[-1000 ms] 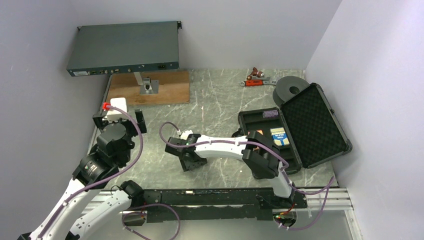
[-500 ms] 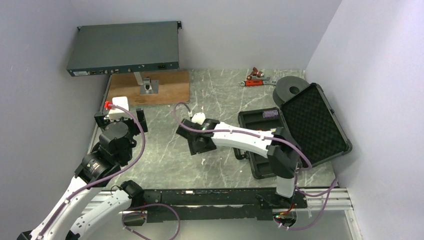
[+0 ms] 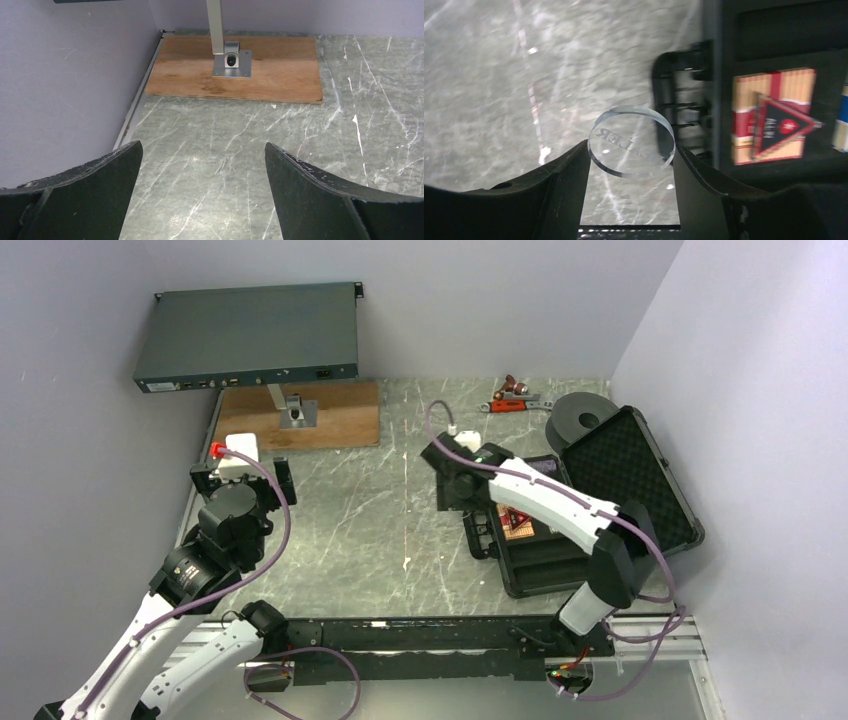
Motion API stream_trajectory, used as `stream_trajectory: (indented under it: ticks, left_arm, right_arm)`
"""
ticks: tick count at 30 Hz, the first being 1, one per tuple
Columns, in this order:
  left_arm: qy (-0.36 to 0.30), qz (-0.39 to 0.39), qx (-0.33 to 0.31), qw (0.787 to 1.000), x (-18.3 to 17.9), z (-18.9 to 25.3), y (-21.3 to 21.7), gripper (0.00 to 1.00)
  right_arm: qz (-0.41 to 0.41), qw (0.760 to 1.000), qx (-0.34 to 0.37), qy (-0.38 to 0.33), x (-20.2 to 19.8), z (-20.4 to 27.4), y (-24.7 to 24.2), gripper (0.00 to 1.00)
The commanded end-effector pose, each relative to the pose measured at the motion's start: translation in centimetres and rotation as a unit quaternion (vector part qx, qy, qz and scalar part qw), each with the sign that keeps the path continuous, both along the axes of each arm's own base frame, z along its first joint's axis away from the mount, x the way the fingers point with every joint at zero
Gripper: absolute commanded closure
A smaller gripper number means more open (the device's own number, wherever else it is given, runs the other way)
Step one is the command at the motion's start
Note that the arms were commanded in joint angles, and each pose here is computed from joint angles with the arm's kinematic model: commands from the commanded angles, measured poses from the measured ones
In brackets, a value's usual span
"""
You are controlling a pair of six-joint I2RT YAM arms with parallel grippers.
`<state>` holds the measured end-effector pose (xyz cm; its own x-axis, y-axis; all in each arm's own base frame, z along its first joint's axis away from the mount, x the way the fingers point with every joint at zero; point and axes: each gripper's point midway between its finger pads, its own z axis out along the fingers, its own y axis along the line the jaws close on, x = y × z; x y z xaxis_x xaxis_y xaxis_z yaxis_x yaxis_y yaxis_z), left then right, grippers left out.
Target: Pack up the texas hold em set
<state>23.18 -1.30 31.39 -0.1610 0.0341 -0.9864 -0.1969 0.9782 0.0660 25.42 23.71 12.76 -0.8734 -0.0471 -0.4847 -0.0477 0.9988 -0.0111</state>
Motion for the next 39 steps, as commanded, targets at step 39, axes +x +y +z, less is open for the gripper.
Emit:
stream_trajectory:
  ticks: [39]
  left_arm:
    - [-0.012,-0.052,-0.019,0.998,0.2,0.7,-1.8,0.01]
  right_arm:
    - [-0.315,0.948,0.026,-0.013,2.4,-2.8,-24.8,0.95]
